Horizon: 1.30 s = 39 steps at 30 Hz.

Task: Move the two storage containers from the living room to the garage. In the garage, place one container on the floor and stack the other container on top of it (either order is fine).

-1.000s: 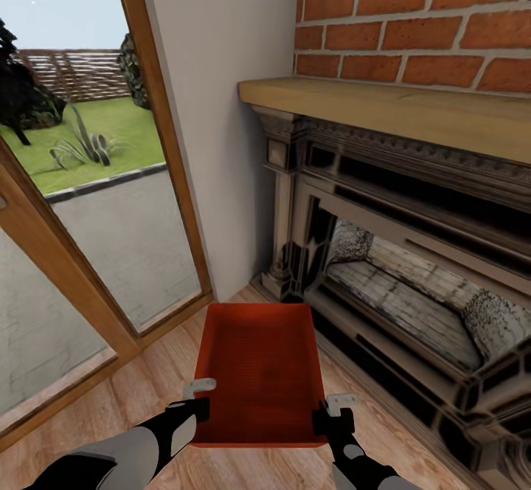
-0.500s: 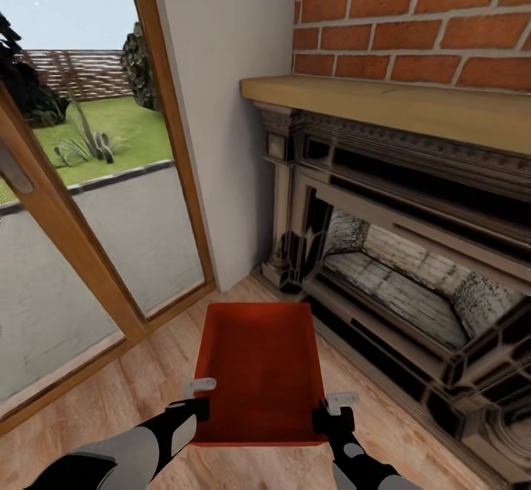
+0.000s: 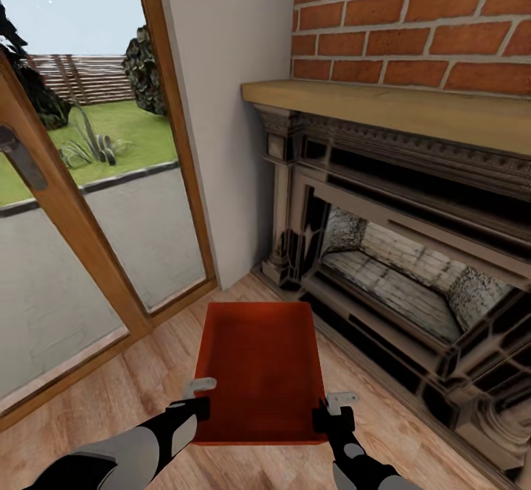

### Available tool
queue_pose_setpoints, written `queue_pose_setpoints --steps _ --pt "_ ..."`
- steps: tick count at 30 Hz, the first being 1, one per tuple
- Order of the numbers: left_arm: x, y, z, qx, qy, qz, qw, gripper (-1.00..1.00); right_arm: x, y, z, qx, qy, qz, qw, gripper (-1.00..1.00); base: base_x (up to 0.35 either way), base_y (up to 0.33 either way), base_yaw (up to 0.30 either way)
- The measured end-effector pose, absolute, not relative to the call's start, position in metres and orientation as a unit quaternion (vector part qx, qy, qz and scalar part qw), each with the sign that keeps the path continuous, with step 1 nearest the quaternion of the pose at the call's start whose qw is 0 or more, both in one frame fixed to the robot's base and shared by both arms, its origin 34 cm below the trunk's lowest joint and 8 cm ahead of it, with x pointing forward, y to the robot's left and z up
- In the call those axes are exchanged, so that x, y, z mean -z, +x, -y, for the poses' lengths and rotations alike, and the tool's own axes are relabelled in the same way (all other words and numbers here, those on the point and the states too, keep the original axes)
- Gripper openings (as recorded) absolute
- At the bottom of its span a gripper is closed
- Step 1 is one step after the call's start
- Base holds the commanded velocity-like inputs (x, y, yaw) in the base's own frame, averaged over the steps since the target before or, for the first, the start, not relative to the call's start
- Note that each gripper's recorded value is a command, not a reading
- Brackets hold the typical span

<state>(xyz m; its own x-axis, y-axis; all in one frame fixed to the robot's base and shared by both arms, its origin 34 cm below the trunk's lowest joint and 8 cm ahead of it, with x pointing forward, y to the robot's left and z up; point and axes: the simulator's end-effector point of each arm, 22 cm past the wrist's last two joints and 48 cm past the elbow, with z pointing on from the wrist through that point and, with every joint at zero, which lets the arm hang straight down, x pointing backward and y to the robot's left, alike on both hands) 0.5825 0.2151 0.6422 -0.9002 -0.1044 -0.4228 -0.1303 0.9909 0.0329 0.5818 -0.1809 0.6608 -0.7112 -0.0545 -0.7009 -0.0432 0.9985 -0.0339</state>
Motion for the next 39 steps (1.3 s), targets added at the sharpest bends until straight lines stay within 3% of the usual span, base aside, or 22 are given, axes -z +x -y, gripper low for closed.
queue_pose_setpoints --steps 39 --pt "-0.671 0.602 -0.215 -0.029 -0.06 -0.967 0.245 -1.0 -0.689 0.599 0.181 0.008 -0.025 -0.913 0.407 -1.0 0.0 0.0 0.0"
